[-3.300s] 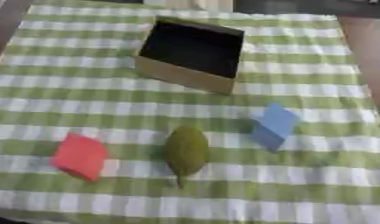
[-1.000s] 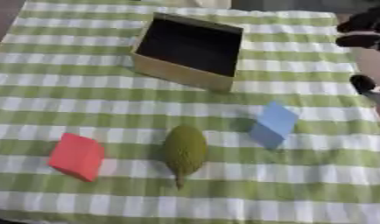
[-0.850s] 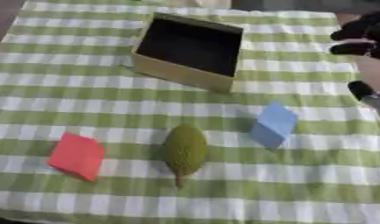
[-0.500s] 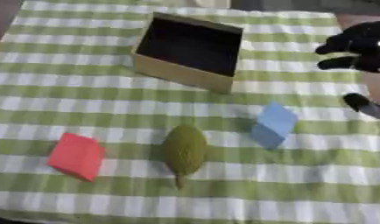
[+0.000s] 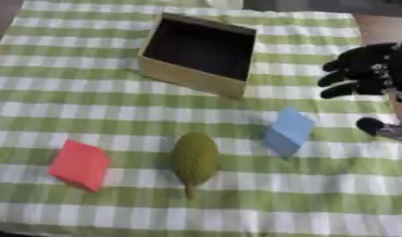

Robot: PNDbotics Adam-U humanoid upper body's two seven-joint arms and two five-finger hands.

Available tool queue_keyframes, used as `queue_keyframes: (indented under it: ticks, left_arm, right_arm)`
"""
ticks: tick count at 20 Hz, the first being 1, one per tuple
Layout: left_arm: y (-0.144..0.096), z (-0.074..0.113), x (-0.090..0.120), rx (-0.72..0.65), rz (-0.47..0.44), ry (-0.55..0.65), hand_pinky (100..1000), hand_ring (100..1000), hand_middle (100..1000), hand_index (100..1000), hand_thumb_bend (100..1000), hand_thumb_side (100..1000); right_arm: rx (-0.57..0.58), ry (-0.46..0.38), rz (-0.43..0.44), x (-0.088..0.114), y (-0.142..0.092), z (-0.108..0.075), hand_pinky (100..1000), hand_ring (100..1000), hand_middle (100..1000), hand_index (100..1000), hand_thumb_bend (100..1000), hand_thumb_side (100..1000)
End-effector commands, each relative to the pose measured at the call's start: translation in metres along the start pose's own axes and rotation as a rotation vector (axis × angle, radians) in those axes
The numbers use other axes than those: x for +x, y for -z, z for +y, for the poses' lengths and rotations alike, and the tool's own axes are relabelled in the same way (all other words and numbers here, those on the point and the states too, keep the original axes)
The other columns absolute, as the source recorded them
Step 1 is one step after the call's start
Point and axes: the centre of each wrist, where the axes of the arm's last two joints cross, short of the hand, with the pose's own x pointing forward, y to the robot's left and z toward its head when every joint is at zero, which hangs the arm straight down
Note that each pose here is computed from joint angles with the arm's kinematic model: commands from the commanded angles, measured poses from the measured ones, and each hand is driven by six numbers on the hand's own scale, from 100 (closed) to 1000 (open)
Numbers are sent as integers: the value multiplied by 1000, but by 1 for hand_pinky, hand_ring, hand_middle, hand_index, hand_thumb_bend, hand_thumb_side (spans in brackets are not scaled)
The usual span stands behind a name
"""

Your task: Pick up objects on the table and place them in the box.

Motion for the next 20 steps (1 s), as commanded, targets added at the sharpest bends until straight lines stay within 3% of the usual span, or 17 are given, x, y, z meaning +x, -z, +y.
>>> queue_keyframes:
  ticks: [1,12,20]
  left_arm:
    - [6,4,7,-19,-33,10,781,757,780,919,227,683]
    - [7,2,7,-27,-33,1,782,755,778,917,223,684]
    - [7,0,8,-32,-34,-7,782,751,775,915,220,684]
  right_arm:
    - [42,-29,-17,-1,-3,-13,976,1000,916,955,151,335]
    - [58,34,-56,-5,7,-12,984,1000,909,995,182,276]
    - [33,99,-84,-17,15,-7,985,1000,900,1000,100,242]
